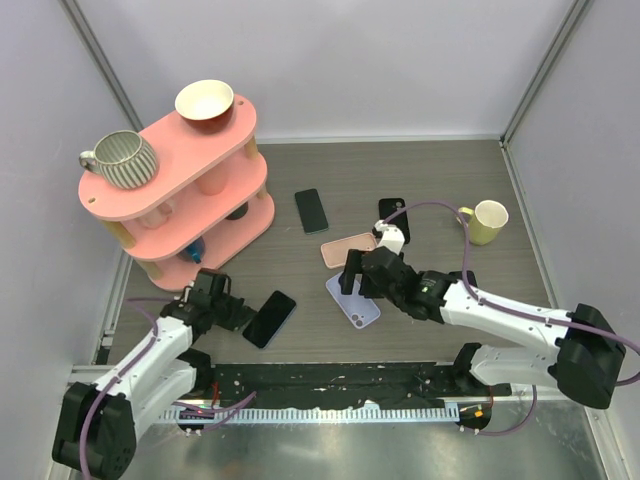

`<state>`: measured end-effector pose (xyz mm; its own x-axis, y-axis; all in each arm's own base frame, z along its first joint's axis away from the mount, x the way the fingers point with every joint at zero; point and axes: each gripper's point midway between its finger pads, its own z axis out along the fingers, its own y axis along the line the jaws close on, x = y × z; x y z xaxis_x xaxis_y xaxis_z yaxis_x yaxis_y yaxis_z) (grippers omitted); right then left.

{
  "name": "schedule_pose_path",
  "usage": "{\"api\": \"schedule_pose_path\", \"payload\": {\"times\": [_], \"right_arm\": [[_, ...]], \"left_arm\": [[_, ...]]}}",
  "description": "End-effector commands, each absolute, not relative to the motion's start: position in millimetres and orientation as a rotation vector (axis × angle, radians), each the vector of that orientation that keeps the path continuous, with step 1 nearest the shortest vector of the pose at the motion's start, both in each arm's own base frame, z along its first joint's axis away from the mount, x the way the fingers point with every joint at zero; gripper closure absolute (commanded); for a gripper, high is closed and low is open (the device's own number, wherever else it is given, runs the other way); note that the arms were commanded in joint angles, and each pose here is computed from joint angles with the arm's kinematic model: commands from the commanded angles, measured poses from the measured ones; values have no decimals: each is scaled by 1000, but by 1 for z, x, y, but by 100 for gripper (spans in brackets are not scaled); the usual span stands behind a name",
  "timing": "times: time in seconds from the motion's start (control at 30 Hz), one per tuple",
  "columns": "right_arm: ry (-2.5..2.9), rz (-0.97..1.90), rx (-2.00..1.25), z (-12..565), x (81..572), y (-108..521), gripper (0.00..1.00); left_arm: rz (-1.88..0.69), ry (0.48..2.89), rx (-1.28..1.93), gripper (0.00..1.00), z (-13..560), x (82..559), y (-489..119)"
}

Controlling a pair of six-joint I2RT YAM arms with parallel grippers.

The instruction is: Put the phone into the phone case

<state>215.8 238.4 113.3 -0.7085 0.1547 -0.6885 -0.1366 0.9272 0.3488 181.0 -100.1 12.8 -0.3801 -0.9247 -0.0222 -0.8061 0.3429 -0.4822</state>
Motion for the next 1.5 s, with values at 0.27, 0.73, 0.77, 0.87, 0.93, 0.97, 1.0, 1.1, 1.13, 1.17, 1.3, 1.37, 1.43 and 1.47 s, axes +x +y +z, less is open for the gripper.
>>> {"api": "schedule_pose_path", "payload": {"times": [0.27,0.73,0.77,0.87,0.93,0.97,1.0,1.1,1.13,1.17,1.3,1.37,1.43,1.47], "right_arm": [[2401,836,182,98,198,321,19],[2575,875,276,45,177,392,31],[2586,865,278,40,175,393,31],[2593,870,278,39,175,400,33],[2590,871,274,39,178,403,37],[2584,869,260,40,179,405,39],[2578,865,248,40,181,406,42],[2521,864,198,52,195,415,46],[2507,865,194,56,202,420,46],[2502,869,180,58,205,422,46],[2470,882,88,69,224,434,48],[2450,881,59,77,235,435,49],[2455,849,46,81,240,428,48],[2440,848,55,90,244,422,48]], "left_arm": [[-516,2352,-1152,100,36,194,-99],[-372,2572,-988,100,15,171,-95],[-388,2581,-989,100,14,169,-97],[-420,2579,-1002,100,13,169,-100],[-477,2605,-999,100,13,165,-109],[-498,2611,-1001,100,13,164,-111],[-533,2620,-1008,100,11,162,-115],[-606,2631,-1039,100,6,158,-124],[-647,2645,-1044,100,6,155,-129],[-665,2646,-1053,100,5,154,-131],[-746,2638,-1070,100,7,156,-140],[-786,2628,-1059,100,13,158,-145],[-808,2601,-1045,100,22,164,-146],[-780,2590,-1032,100,24,167,-143]]}}
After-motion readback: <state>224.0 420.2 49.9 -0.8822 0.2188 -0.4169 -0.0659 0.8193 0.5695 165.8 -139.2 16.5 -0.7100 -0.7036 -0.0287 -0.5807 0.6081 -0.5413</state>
